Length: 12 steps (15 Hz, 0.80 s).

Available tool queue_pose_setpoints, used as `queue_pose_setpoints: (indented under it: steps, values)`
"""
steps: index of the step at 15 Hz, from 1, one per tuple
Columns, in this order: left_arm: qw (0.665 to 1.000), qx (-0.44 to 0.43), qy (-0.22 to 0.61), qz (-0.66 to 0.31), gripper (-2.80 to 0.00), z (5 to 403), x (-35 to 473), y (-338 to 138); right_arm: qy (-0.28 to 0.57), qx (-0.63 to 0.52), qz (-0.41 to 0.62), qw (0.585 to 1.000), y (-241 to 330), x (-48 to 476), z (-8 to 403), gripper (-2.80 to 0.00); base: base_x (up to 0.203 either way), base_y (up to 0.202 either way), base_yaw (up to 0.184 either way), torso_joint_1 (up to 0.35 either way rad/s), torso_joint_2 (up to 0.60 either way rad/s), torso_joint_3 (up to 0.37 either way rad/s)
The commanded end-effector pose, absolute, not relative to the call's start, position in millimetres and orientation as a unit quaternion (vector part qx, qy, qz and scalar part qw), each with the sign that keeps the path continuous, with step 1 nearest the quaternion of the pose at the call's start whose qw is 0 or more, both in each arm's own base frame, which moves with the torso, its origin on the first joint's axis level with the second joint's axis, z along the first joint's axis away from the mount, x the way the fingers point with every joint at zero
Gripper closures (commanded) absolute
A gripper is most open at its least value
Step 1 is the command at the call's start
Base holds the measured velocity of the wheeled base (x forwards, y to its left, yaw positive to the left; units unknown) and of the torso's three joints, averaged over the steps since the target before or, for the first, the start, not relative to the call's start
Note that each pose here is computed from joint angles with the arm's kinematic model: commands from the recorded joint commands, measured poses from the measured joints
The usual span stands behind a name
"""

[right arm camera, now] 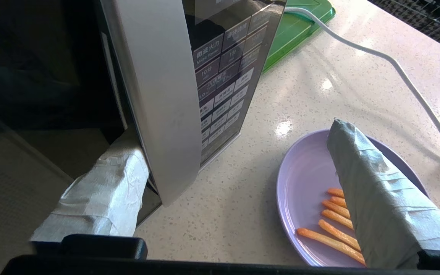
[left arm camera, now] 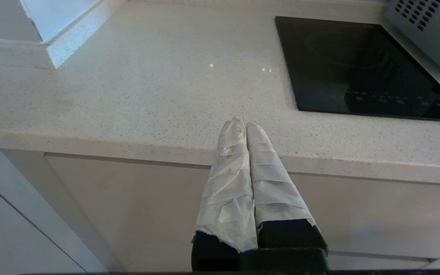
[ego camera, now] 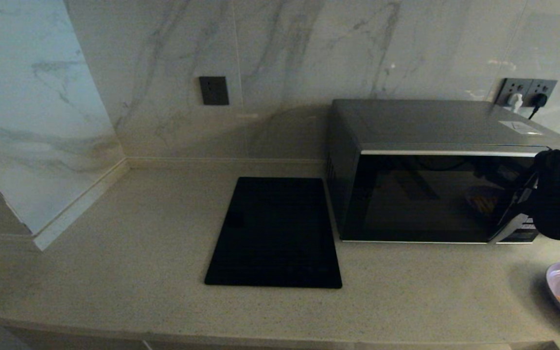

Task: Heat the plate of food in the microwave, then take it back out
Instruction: Open the microwave oven

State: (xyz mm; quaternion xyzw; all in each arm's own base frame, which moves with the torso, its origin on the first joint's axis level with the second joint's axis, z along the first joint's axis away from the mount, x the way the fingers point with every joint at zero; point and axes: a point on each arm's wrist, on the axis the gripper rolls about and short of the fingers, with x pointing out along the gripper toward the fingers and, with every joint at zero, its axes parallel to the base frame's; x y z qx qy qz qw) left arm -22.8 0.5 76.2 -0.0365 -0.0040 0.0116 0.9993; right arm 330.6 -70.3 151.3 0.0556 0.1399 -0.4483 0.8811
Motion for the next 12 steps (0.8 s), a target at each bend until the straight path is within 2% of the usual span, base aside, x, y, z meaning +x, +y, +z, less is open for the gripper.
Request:
queue_pose_setpoints:
  steps: [1, 12]
  values:
    - [0.999, -0.037, -0.004, 0.012, 0.00, 76, -23, 0, 0.142, 0.056, -0.444, 0.883, -70, 333, 149, 0.00, 0.000, 0.000, 0.000, 0.000, 0.00, 0.000]
    - [0.999, -0.037, -0.004, 0.012, 0.00, 76, -23, 0, 0.147, 0.047, -0.426, 0.891, -56, 333, 149, 0.00, 0.000, 0.000, 0.000, 0.000, 0.00, 0.000]
